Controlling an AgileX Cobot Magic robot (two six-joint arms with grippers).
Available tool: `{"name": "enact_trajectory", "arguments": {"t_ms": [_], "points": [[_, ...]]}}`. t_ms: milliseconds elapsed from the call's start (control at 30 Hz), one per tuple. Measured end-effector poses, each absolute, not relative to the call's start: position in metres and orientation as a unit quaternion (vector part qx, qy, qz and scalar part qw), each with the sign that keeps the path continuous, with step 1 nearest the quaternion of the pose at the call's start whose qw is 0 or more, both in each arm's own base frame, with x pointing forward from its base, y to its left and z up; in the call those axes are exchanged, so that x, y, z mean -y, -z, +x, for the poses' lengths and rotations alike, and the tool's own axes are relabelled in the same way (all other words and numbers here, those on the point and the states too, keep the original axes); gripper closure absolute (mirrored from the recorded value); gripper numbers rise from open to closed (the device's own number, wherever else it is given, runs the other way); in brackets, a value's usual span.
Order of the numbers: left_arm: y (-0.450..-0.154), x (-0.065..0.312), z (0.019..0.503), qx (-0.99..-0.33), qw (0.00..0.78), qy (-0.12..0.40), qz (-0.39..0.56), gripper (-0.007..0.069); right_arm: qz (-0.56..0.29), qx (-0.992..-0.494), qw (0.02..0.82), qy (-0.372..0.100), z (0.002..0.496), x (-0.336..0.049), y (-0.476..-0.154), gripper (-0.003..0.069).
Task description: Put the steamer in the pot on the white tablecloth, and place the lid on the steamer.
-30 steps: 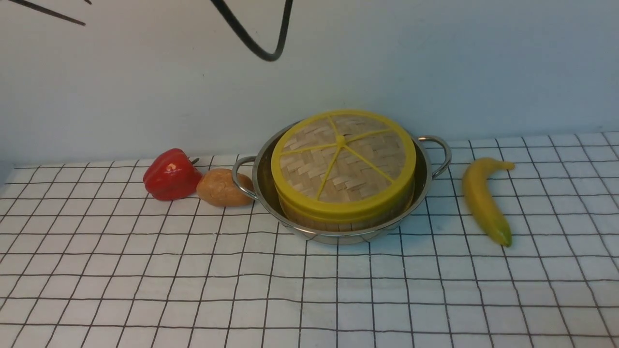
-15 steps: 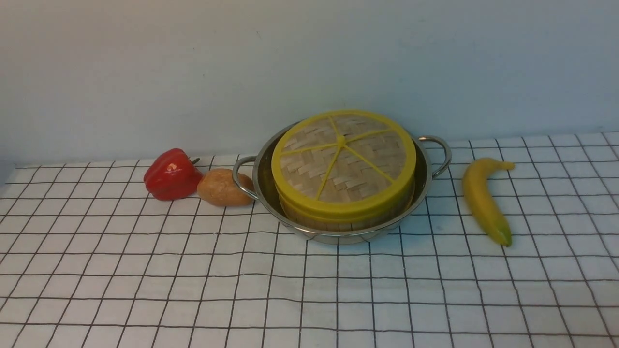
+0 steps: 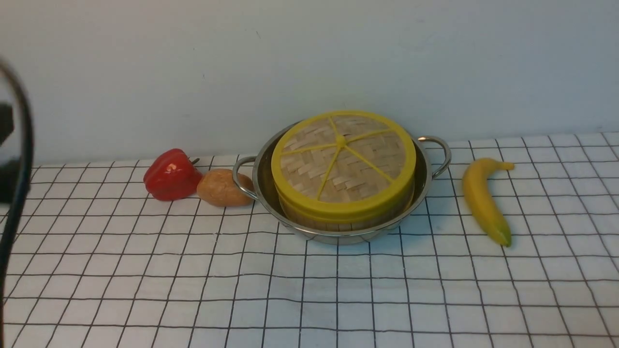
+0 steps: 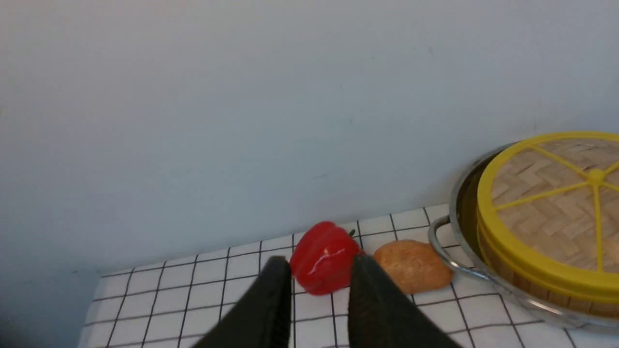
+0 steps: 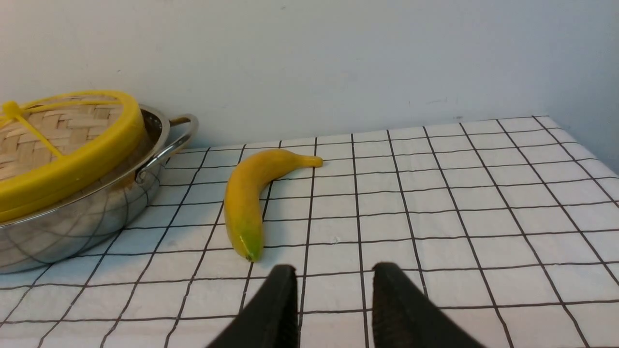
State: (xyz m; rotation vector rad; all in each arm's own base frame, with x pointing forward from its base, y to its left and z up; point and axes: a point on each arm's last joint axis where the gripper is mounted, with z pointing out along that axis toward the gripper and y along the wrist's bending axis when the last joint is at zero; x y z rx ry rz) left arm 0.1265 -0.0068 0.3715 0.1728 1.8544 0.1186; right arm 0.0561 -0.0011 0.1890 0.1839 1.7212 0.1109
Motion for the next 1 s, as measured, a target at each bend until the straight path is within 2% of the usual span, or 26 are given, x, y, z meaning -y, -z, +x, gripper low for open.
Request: {"name": "enact_trajectory", "arguments": {"t_ms": [133,167,200,333,433,700,1000], "points": [[-0.324,-0.002,0.083,-0.785,0.614,-0.051,0.056,0.0445,0.081,-0.757,0.647,-0.049,0.056,0.001,-0.189,0.0419],[-0.325,-0.002,0.081,-0.782,0.619,-0.051,0.054,0.0445,0.081,-0.757,0.647,-0.049,0.056,0.001,-0.189,0.0419],[-0.304,-0.003,0.069,-0.779,0.624,-0.042,0.045,0.0445,0.081,-0.757,0.647,-0.049,0.056,0.001,-0.189,0.0419],[-0.275,-0.005,0.058,-0.778,0.626,-0.035,0.037,0.0434,0.081,-0.757,0.647,-0.049,0.056,0.001,-0.189,0.0419],[-0.24,-0.005,0.052,-0.788,0.614,-0.033,0.035,0.0424,0.081,-0.757,0.647,-0.049,0.056,0.001,-0.189,0.0419],[-0.207,-0.005,0.049,-0.787,0.616,-0.027,0.031,0.0412,0.081,-0.757,0.647,-0.049,0.056,0.001,-0.189,0.0419],[-0.196,-0.005,0.05,-0.797,0.604,0.01,-0.023,0.0396,0.081,-0.757,0.647,-0.049,0.056,0.001,-0.189,0.0419]]}}
